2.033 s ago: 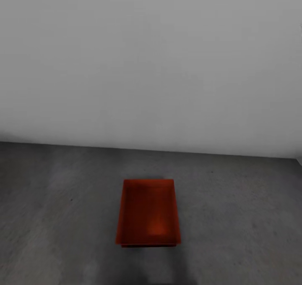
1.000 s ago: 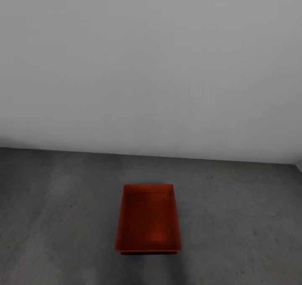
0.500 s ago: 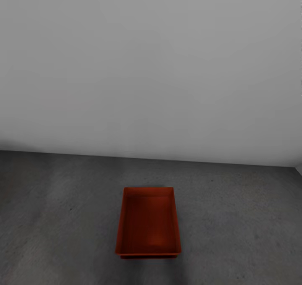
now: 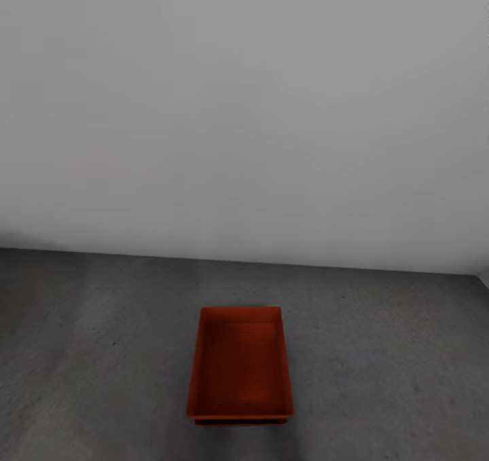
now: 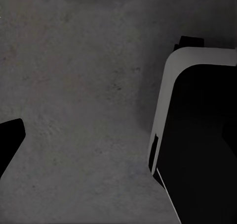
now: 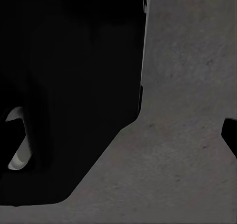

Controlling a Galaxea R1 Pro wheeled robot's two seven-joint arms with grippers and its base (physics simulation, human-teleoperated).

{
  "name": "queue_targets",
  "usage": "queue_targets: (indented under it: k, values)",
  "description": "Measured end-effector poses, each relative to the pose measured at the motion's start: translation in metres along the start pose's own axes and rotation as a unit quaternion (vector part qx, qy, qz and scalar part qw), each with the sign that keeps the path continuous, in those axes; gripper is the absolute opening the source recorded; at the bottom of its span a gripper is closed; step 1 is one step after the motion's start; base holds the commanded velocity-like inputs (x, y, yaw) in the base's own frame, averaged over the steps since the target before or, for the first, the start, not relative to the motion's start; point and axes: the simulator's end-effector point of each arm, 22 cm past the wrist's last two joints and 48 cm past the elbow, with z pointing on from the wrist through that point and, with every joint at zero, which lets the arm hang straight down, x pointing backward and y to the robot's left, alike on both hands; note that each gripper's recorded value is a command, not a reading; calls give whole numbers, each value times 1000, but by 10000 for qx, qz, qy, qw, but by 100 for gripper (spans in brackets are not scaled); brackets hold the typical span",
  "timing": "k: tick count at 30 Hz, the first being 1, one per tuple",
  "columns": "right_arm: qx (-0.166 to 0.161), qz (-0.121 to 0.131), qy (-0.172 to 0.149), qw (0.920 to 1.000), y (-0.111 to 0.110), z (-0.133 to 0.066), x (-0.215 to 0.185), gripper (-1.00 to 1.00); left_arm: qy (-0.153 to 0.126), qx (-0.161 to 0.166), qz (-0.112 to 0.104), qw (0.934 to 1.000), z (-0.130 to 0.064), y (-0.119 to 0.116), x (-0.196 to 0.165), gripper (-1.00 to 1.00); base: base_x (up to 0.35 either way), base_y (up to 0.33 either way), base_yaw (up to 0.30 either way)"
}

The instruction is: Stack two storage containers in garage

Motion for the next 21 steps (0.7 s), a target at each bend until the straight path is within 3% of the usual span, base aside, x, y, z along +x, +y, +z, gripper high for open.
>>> queue_targets:
  k: [21]
  values:
    - [28,7,-187,9998,-4,-3,-5,100,-166,16,-43,9999,-4,0,-14,100,0,0,0]
